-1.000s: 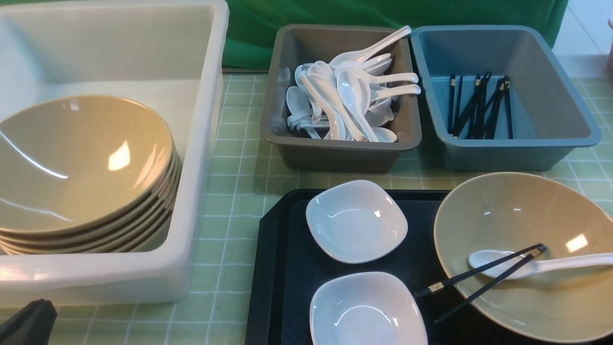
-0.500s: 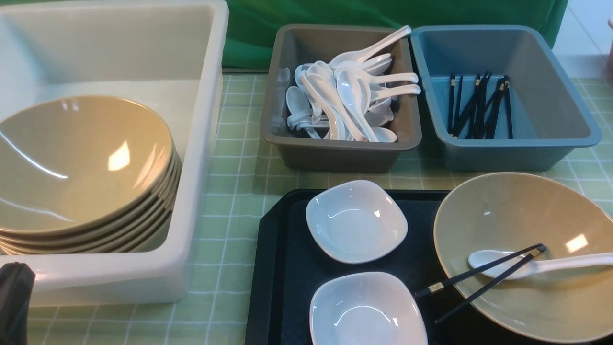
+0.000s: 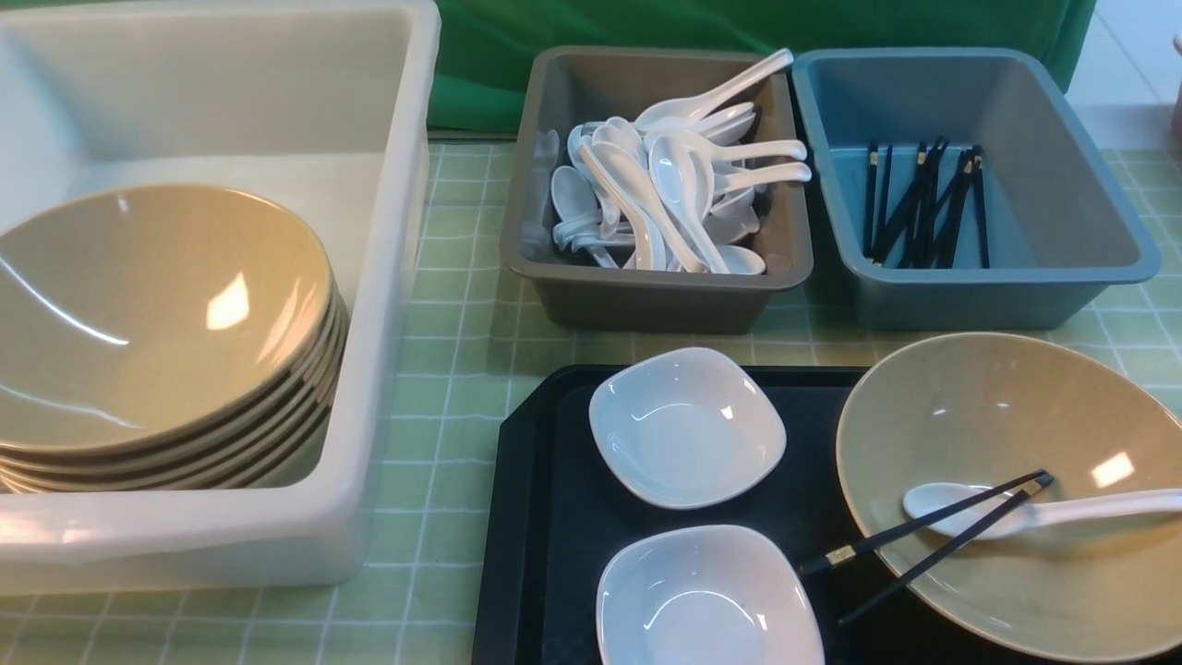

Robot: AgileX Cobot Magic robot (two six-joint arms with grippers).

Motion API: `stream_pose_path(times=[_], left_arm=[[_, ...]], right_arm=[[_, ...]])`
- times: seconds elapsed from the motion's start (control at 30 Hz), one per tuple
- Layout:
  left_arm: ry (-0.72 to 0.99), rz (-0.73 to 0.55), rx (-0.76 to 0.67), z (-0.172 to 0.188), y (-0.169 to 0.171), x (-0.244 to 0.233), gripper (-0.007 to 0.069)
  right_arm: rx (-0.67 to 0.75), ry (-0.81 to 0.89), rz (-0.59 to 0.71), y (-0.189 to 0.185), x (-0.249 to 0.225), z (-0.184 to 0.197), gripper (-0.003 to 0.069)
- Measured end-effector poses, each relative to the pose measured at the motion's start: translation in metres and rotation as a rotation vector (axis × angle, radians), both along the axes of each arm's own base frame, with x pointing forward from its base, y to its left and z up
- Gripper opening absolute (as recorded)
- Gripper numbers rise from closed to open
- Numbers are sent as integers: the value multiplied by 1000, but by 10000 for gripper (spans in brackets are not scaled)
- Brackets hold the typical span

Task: On green table put chopsticks spoon bowls plates into blue grey white boxes.
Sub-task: 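Move the grippers toward the tableware on the black tray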

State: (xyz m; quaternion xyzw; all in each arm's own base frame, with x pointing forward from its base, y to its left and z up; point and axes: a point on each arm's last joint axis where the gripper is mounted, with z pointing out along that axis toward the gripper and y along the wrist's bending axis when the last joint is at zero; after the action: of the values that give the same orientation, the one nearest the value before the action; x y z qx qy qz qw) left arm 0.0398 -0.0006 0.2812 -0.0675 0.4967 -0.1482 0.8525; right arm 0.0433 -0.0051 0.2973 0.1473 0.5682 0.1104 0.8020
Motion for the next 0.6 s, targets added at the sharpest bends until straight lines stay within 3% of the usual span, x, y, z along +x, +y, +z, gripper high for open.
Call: stream_pose_path(times=[0.03, 0.1, 0.23, 0.43, 0.6], left_arm=[[22, -8, -5, 28, 0, 0, -2], [50, -13, -6, 42, -1, 3, -2], [285, -42, -31, 84, -4, 35, -2], [643, -53, -24, 76, -8, 70, -2], [902, -49, 41, 51, -9, 76, -2]], right_arm=[[6, 47, 3, 0, 4, 31, 236], [9, 80, 4, -1, 8, 46, 236], [-31, 346, -1, -5, 51, 83, 236], [-166, 701, 22, -10, 97, 59, 236], [-395, 978, 154, -2, 117, 25, 236]])
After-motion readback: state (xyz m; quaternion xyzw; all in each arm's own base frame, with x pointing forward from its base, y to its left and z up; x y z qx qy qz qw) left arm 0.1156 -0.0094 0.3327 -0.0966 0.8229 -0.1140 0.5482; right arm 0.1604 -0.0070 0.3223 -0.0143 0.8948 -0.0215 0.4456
